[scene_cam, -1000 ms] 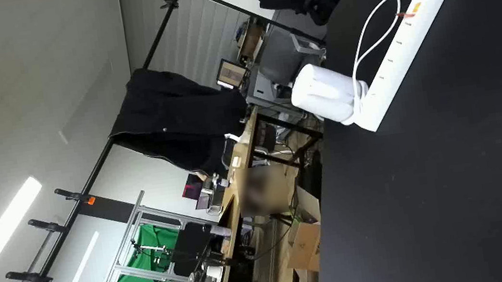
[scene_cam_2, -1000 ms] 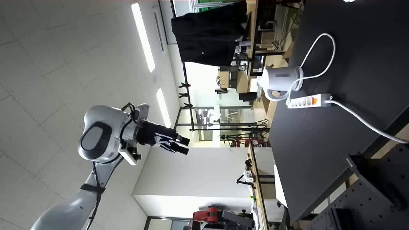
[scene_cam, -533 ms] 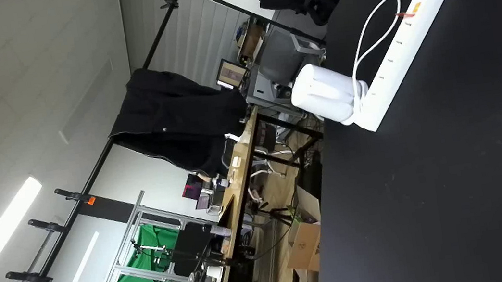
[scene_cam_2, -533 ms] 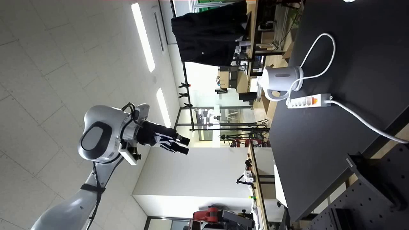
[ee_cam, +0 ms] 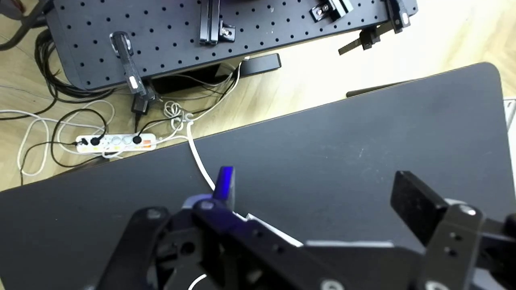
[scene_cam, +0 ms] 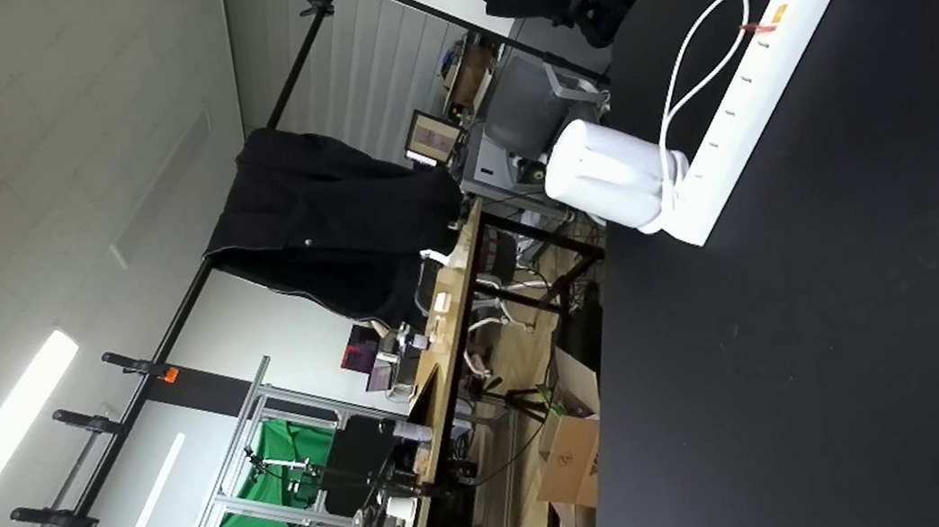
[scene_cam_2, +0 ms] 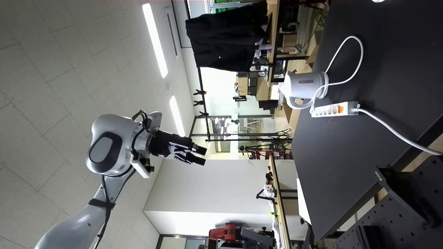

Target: Turn off the switch on the adapter

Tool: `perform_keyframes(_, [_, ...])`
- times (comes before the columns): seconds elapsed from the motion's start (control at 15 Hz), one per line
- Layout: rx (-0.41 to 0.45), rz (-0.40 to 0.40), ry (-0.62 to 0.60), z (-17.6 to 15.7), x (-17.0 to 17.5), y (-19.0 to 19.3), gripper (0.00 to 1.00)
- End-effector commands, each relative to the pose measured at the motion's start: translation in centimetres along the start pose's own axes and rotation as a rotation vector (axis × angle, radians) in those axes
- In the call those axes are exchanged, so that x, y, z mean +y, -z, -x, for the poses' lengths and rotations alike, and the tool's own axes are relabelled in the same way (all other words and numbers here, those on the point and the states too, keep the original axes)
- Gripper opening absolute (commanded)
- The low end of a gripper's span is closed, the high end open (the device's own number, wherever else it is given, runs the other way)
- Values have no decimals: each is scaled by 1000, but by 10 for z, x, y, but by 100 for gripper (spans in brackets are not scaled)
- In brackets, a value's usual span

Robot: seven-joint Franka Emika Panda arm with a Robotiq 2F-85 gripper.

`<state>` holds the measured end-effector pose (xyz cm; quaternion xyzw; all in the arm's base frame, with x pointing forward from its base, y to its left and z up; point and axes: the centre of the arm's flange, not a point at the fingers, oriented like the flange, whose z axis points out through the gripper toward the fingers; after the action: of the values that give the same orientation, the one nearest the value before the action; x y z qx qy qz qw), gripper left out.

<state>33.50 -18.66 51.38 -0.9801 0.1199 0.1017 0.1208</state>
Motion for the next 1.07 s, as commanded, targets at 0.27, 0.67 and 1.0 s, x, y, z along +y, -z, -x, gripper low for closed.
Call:
perform_keyframes(0.27, [191,-19,-71,-62,18,-28,67])
perform_keyframes(0.67, [275,-50,-137,-121,15,-63,25])
perform_keyframes(1.0, [330,-37,-166,-157,-2,-96,0])
